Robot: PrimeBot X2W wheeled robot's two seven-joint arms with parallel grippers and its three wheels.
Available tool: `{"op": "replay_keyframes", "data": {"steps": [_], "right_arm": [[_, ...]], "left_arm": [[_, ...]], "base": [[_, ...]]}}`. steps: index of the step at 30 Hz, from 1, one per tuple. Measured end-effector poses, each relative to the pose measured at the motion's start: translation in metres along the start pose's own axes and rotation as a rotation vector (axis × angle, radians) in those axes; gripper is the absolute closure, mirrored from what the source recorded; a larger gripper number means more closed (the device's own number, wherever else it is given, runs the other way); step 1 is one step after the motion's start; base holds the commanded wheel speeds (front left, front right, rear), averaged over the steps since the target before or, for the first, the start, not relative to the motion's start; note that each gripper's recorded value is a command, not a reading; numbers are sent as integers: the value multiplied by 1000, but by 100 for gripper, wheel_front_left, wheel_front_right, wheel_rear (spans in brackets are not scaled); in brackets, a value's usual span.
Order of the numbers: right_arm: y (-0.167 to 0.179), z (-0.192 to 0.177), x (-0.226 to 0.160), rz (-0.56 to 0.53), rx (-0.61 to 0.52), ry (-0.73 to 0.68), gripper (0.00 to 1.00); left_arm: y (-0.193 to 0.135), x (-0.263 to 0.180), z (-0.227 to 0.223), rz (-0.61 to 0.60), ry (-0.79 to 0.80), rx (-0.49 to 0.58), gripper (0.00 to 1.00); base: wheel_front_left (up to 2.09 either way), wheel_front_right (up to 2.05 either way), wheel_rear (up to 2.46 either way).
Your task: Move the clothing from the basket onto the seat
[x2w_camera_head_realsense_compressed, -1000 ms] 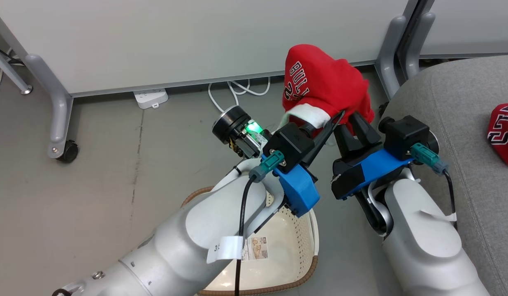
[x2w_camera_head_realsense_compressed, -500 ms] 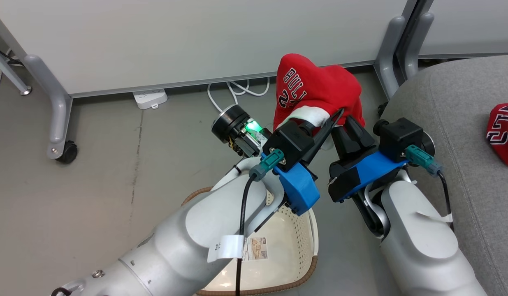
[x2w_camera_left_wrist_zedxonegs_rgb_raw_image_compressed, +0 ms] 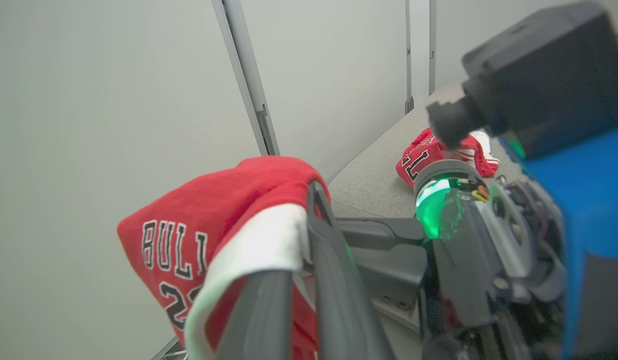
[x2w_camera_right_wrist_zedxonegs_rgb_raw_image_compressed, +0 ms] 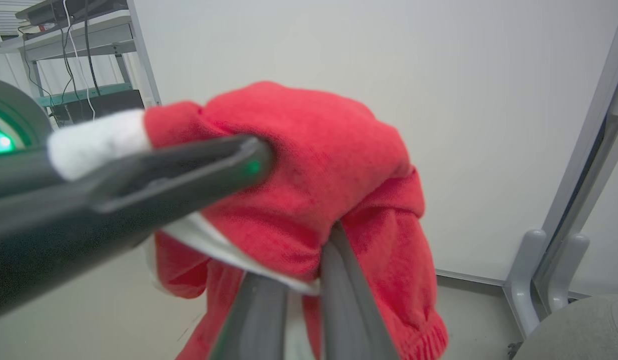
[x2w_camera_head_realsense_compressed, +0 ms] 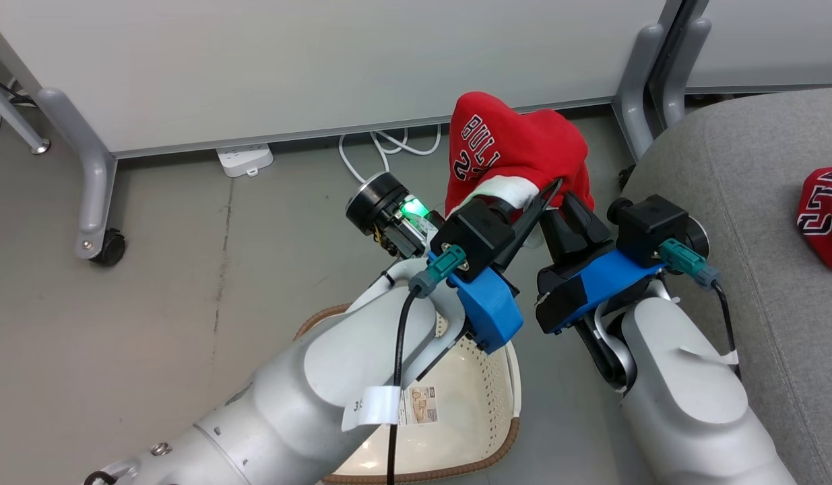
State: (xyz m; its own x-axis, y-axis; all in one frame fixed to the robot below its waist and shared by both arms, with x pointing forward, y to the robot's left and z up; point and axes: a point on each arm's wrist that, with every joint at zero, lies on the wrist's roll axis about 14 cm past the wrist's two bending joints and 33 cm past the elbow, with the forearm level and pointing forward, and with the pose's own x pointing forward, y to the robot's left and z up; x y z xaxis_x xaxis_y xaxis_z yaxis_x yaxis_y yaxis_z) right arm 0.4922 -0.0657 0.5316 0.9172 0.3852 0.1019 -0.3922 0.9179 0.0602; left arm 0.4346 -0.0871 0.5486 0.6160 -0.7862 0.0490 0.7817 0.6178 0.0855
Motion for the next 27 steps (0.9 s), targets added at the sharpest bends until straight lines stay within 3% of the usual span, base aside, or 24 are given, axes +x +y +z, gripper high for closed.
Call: {"op": "replay_keyframes", "data": {"steps": [2,4,5,27], "right_arm": [[0,-2,0,-1,1,3,100],[-2,-3,0,-5,4,7,100],[-3,-4,0,-8,8,8,100],[-61,-8,-7,-177,27,0,100]], "left_arm": [[0,0,-1,-1,3,0,100],[1,0,-3,5,8,1,4],[1,0,-4,5,9,1,0],[2,9,-28,-2,46,-15,0]], "base": [[0,0,0],[0,0,0],[0,0,0],[0,0,0]]}}
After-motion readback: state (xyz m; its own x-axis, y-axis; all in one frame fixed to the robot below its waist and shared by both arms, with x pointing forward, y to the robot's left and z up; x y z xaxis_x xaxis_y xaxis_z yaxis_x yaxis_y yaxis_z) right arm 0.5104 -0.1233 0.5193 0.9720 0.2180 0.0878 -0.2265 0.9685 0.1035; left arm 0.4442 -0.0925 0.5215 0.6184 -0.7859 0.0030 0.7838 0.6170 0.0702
